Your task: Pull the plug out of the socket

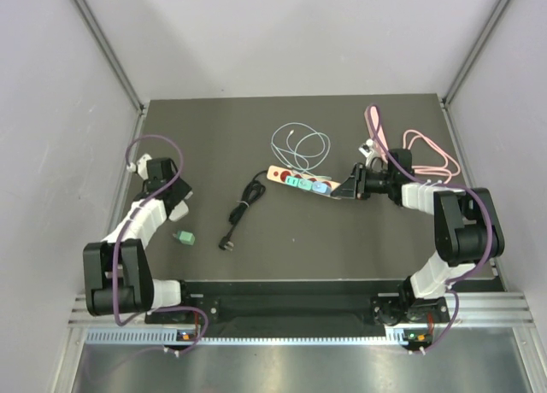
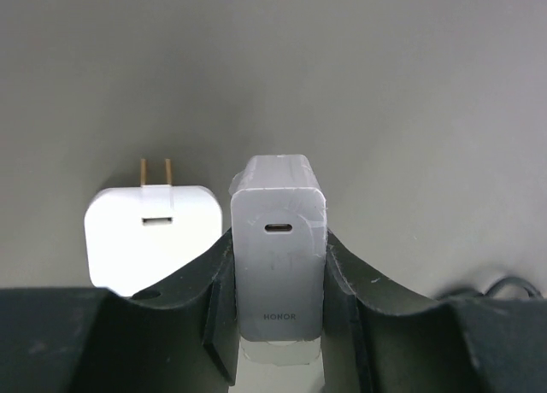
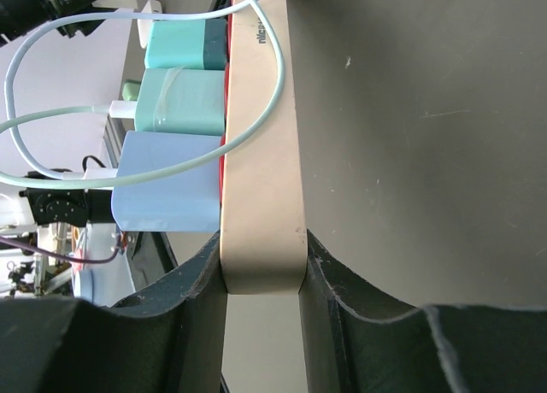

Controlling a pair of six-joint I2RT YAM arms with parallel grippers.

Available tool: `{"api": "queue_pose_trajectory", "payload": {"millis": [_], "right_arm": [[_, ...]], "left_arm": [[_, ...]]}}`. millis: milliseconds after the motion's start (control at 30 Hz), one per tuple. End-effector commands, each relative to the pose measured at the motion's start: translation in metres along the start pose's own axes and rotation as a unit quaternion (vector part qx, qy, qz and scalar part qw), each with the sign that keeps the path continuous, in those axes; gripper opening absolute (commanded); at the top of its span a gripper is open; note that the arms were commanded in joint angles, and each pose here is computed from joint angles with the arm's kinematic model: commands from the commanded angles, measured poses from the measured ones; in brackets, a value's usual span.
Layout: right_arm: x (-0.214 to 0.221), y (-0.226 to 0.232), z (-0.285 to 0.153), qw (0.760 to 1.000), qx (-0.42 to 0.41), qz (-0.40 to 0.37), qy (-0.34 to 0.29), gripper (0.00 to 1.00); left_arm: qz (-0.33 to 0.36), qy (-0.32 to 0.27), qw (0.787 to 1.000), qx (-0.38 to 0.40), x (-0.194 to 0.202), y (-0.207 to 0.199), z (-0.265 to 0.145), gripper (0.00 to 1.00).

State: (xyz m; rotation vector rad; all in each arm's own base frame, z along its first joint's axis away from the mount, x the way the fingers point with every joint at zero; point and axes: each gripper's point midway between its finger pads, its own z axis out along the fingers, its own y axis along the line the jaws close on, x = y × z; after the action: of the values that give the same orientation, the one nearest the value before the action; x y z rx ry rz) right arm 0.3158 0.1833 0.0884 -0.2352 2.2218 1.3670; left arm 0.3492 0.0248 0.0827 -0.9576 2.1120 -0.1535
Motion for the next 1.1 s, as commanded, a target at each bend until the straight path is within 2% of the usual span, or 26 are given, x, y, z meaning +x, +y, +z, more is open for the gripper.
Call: {"api": "queue_pose_trajectory", "payload": {"millis": [0,100,200,467,567,1067], "right_arm": [[-0.025,0.002,-0.004,0.998,-0.005,-0.048,-0.036,0.00],[-0.025,0.002,-0.004,0.998,-0.005,-0.047,-0.035,0.00],[-0.025,0.002,-0.004,0.998,-0.007,-0.047,-0.034,0.00],[-0.025,0.003,-0.004,0.998,-0.009,-0.047,-0.034,0.00],[-0.025,0.004,-0.005,0.998,-0.010,-0.047,-0.035,0.00],[-0.027,0.009,-0.006,0.998,-0.022,-0.055,-0.036,0.00]], "left_arm": [[-0.028,-0.012,0.999,0.008,-0.011,-0.003,0.007,0.33],[-0.036,0.000,0.999,0.011,-0.009,-0.001,0.012,0.33],[-0.041,0.003,0.999,0.008,-0.009,0.003,0.016,0.37],[-0.048,0.008,0.999,0.006,-0.013,0.006,0.019,0.66],[-0.049,0.008,0.999,0.001,-0.014,0.008,0.018,0.72],[0.013,-0.066,0.995,0.073,-0.058,-0.021,-0.038,0.87]]}}
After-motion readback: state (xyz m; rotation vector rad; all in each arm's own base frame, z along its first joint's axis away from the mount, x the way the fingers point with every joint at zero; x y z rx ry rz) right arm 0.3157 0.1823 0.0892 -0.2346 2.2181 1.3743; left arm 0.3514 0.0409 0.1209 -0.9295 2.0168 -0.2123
